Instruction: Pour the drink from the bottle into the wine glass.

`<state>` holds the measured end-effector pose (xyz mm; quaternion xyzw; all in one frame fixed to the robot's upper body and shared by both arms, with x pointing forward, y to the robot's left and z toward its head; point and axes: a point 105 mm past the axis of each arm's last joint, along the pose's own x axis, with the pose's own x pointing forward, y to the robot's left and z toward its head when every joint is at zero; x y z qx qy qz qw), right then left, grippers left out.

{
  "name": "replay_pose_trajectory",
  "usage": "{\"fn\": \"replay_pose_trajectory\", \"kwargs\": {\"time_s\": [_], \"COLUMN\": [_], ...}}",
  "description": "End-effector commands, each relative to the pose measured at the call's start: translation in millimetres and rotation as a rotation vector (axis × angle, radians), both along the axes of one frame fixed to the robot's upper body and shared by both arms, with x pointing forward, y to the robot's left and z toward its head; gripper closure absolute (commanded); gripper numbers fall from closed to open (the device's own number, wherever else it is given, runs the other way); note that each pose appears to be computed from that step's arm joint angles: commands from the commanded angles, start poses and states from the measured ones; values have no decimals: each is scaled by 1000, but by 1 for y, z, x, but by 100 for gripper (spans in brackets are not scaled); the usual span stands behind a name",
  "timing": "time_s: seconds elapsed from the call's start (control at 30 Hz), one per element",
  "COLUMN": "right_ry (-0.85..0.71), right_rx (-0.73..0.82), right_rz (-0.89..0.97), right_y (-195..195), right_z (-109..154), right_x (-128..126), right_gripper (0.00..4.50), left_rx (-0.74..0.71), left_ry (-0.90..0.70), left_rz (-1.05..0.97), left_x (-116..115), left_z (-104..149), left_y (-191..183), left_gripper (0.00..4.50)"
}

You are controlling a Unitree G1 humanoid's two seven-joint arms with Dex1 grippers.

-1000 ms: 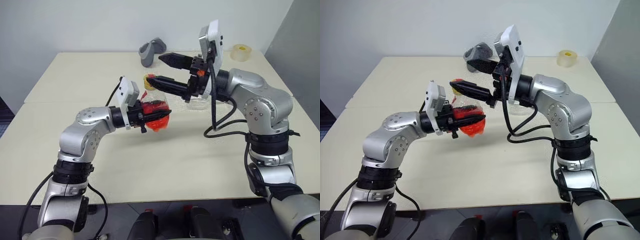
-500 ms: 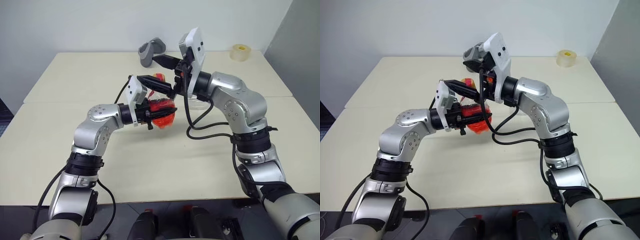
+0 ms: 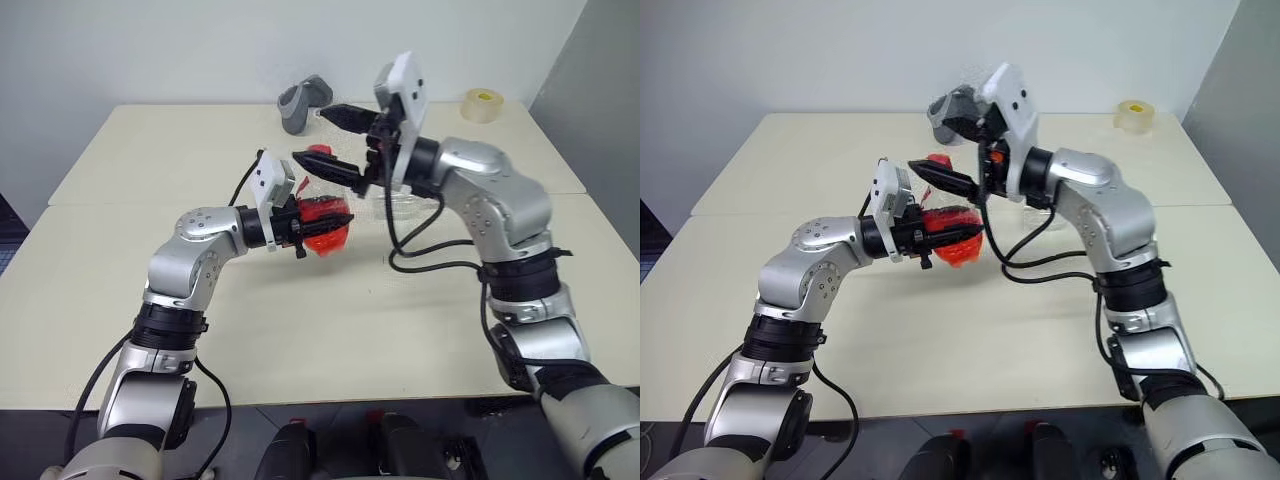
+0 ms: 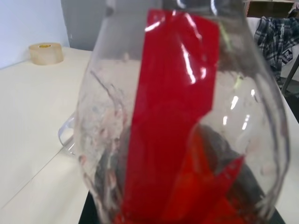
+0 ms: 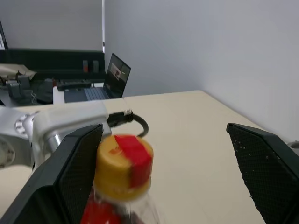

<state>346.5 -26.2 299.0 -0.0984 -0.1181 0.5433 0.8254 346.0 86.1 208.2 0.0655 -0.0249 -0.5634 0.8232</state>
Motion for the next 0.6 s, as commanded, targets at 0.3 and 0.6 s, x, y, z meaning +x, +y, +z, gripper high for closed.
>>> {"fn": "replay_pose_trajectory", "kwargs": {"time_s": [0.3,0.6], "right_ry": [92,61], "right_rx": [9,91], "right_rz": [6,115], "right_y": [-38,4], "right_z": [-5,16], "right_x": [-12,-18], "right_gripper": [0,0], "left_rx": [-27,-22], "left_ry": [-109,-113], "left_rz": [-44,-47], "left_x": [-8,-8], "left_z": [27,28], "left_y": [-1,-1], "left_gripper": [329,329]}}
